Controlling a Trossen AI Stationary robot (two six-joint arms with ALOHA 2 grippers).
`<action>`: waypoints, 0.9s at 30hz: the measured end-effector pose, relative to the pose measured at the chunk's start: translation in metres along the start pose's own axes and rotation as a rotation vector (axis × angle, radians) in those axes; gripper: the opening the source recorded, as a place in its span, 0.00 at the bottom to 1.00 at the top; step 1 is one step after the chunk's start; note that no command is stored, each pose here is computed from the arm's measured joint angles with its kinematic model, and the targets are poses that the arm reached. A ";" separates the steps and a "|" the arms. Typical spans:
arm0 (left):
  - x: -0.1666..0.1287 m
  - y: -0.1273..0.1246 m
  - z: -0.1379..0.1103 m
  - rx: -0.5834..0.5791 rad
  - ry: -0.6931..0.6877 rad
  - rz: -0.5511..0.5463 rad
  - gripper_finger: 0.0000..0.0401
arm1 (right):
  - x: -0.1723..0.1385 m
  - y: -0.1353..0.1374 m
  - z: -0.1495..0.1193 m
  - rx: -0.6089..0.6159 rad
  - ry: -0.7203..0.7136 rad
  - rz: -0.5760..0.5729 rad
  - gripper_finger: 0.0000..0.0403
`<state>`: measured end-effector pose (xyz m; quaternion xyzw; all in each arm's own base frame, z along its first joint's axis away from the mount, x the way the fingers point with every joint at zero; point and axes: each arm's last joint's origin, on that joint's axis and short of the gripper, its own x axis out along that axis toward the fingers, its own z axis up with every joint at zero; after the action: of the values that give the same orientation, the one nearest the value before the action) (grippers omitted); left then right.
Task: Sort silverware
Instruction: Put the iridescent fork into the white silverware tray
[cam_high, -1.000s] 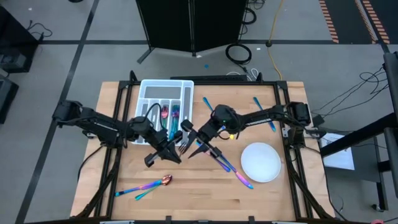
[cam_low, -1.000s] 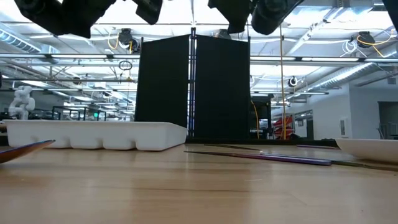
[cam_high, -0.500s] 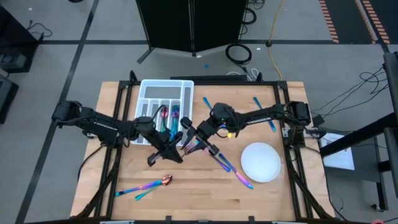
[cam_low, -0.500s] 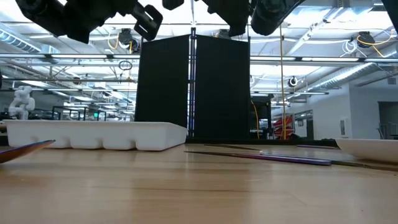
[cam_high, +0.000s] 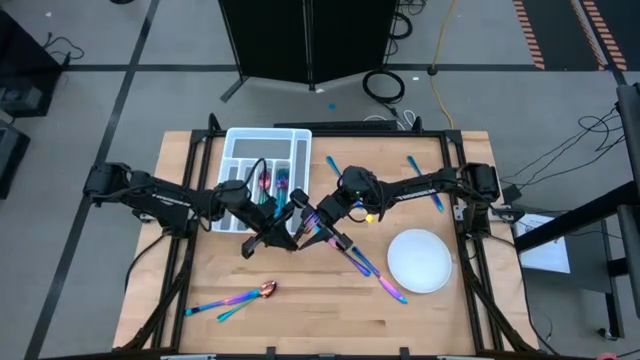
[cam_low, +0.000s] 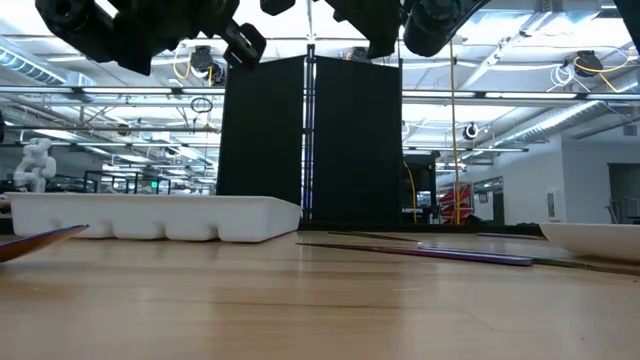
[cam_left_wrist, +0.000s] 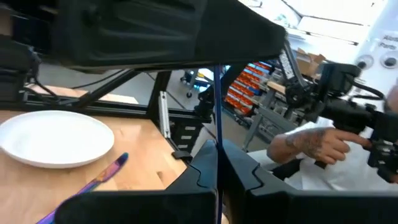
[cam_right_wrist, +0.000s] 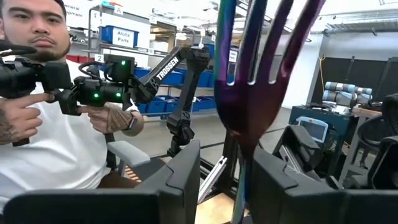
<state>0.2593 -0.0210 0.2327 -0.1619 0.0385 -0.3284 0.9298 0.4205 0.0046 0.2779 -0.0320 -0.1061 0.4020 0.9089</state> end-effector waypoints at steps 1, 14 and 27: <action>0.000 0.000 0.000 0.003 0.003 -0.012 0.00 | 0.000 0.000 0.000 0.001 0.001 0.000 0.24; -0.001 -0.001 0.003 0.025 -0.001 -0.061 0.01 | -0.005 -0.005 0.001 -0.021 -0.002 -0.016 0.22; -0.002 0.000 0.003 0.022 0.002 -0.059 0.01 | -0.005 -0.005 0.001 -0.054 -0.006 -0.021 0.02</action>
<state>0.2583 -0.0187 0.2351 -0.1523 0.0311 -0.3561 0.9214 0.4203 -0.0023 0.2792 -0.0544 -0.1202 0.3894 0.9116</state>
